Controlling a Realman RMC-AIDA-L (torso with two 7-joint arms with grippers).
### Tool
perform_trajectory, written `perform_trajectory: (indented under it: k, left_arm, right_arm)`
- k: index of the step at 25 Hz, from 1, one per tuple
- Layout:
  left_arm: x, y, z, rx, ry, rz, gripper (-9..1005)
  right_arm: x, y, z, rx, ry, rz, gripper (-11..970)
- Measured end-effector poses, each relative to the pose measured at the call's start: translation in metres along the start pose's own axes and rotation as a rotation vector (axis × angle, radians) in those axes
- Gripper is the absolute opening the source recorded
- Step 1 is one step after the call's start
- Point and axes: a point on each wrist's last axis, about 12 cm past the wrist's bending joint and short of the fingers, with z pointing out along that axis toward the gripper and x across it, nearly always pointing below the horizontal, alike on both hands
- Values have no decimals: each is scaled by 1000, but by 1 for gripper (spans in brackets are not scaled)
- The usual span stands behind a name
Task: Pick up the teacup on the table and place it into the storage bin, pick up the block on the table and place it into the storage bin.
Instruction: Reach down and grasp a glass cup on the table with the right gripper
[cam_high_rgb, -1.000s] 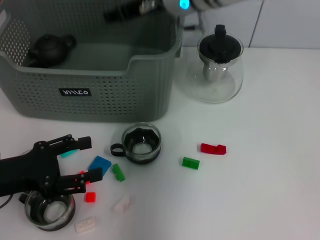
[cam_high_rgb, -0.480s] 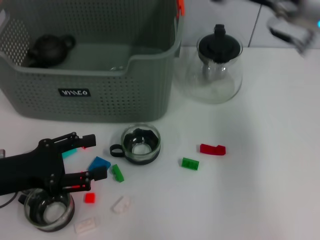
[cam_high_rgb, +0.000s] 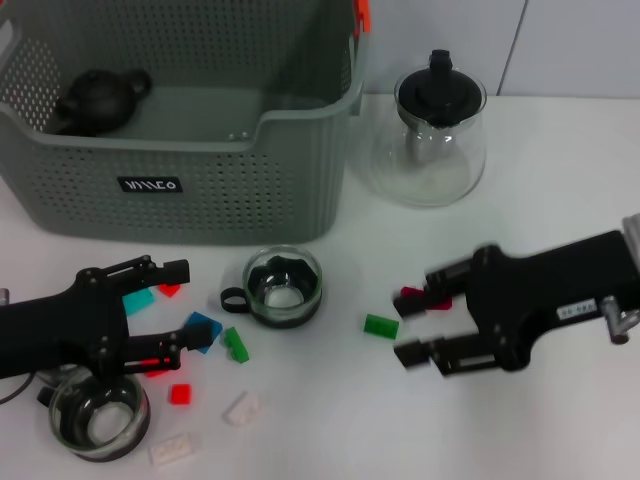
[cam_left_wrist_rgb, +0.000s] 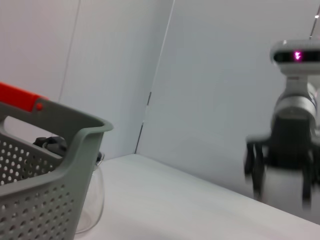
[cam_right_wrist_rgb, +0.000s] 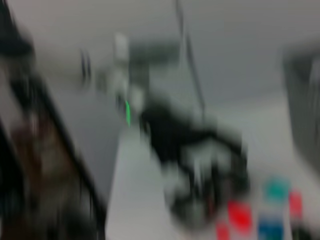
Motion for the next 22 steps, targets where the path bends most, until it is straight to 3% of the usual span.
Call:
perform_trajectory:
  k: [4, 11, 16, 22]
  left_arm:
    - [2, 0, -5, -15, 22, -8, 874]
    - [2, -8, -32, -19, 92, 10, 874]
    - [1, -12, -47, -51, 103, 22, 873]
    - [2, -11, -43, -53, 89, 15, 873]
  right_arm:
    - [-26, -7, 14, 16, 247, 3, 523]
    - [-77, -14, 52, 13, 488, -150, 518]
    - [-92, -15, 77, 37, 569, -246, 514]
    - [-102, -13, 112, 101, 555, -401, 510]
